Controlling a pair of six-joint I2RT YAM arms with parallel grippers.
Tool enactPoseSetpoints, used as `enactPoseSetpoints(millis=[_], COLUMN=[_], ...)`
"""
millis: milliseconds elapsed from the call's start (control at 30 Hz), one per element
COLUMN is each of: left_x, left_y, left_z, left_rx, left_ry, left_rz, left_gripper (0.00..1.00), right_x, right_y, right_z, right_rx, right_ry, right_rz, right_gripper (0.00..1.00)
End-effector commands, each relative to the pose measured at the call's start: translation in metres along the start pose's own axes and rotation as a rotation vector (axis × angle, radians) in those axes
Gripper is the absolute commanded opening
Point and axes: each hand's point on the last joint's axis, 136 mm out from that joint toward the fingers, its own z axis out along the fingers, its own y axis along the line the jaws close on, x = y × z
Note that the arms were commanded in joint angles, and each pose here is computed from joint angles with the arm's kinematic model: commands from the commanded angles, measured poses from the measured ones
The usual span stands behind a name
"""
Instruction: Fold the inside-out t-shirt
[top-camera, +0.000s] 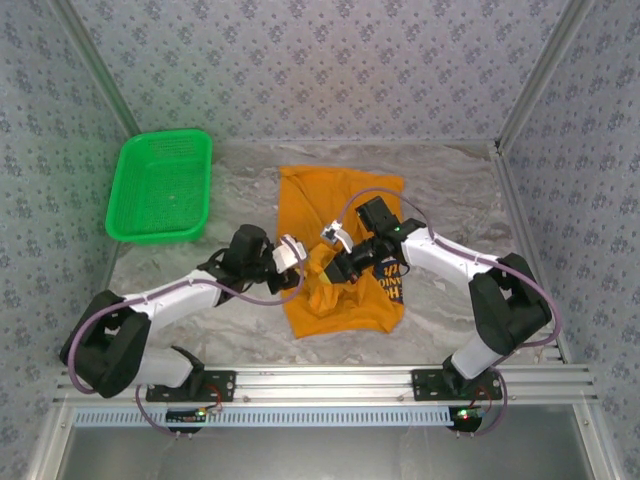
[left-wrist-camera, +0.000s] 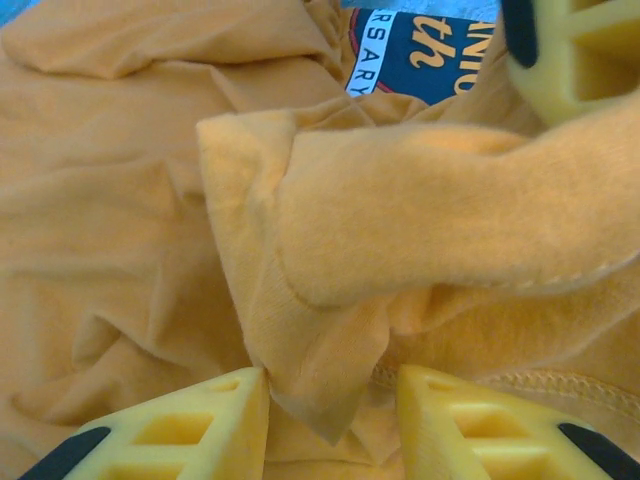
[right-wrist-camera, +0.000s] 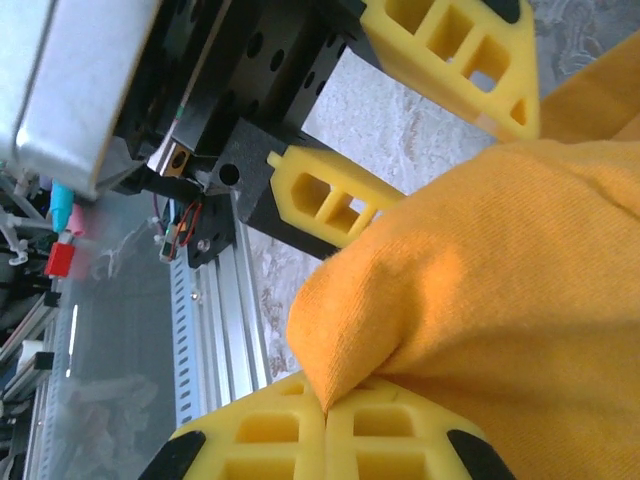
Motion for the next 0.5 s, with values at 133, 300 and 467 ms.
enactPoseSetpoints(millis=[133,300,467], left_x=[-0.022,-0.023,-0.026], left_y=[-0.011,-0.002,-0.018], left_z=[0.002,0.002,-0.006], left_rx=[-0.016,-0.076,-0.025], left_ry=[-0.107,-0.101,-0.146], left_rz=[0.232,0.257,0.324], left_gripper=[0.38,0.30,0.09], right_x=[0.001,0.006,0.011], right_y=[0.012,0.008,-0.017], right_z=[0.001,0.002,0.000], right_rx=[-0.068,-0.046,0.091], right_ry=[0.008,0.020,0.031], right_rz=[-0.008,-0.002,0.033], right_gripper=[0.02,0.02,0.05])
